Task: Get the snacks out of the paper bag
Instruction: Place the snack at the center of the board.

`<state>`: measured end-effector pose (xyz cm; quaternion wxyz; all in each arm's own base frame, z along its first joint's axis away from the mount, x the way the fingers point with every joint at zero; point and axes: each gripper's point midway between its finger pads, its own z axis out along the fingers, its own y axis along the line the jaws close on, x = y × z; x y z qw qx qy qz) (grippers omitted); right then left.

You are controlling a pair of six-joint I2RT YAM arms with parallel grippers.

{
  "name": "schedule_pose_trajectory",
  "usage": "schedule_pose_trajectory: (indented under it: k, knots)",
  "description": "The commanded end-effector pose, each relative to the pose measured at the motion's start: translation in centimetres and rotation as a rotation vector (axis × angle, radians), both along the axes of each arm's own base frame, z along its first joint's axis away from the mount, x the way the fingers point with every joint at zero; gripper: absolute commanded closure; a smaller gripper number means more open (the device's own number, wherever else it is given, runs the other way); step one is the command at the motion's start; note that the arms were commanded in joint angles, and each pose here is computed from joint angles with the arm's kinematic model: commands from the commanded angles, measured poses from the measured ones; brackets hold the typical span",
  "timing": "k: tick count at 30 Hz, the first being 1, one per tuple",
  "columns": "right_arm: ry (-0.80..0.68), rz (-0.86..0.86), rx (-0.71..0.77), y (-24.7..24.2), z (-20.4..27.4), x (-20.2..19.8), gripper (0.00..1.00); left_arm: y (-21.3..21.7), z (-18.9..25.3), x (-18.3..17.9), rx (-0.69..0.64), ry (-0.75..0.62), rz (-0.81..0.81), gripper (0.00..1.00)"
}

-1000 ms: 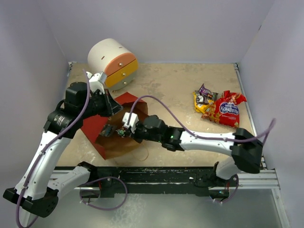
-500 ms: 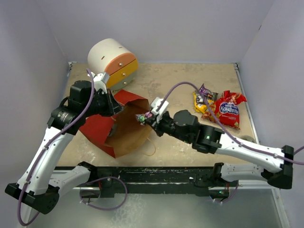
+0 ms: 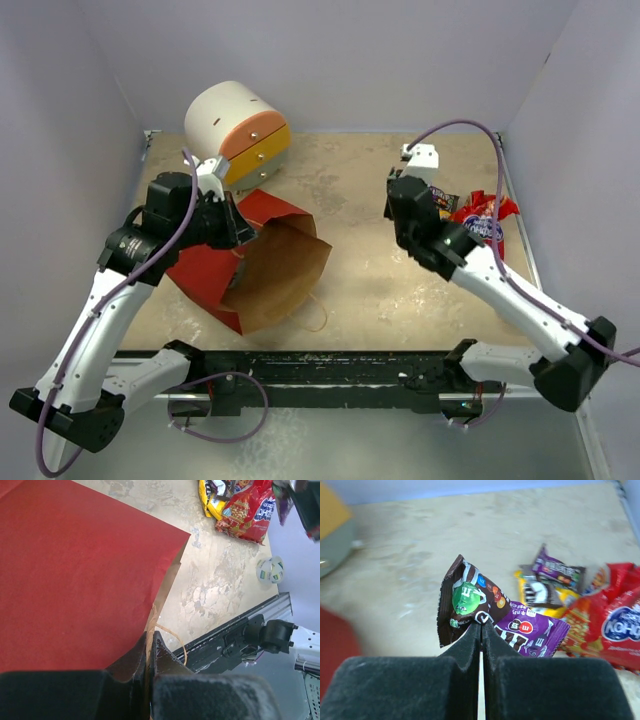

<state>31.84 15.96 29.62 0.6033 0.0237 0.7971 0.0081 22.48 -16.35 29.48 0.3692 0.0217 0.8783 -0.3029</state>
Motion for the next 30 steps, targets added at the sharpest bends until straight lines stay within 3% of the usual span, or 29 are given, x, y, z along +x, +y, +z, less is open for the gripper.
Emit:
schedule_pose_trajectory:
  k: [1,6,12,22,30]
  knots:
    - [0.025,-0.161,0.083,-3.2,-0.8,4.0,1.0,-0.3,1.4,0.3,-0.008,-0.044,-0.026,1.0]
    - [0.15,-0.325,0.121,-8.2,-5.3,9.0,1.0,-1.1,1.1,0.6,-0.027,-0.002,-0.044,1.0]
    - [0.172,-0.324,0.256,-11.4,-8.4,13.7,1.0,-0.9,0.2,0.9,-0.01,0.019,-0.027,1.0]
    - [0.264,-0.388,0.347,-14.2,-12.5,16.0,0.99,-1.4,0.3,1.5,-0.045,0.014,-0.018,1.0]
    - [0.294,-0.386,0.308,-14.9,-12.3,14.0,0.6,-2.9,1.7,1.6,-0.109,-0.02,-0.09,1.0]
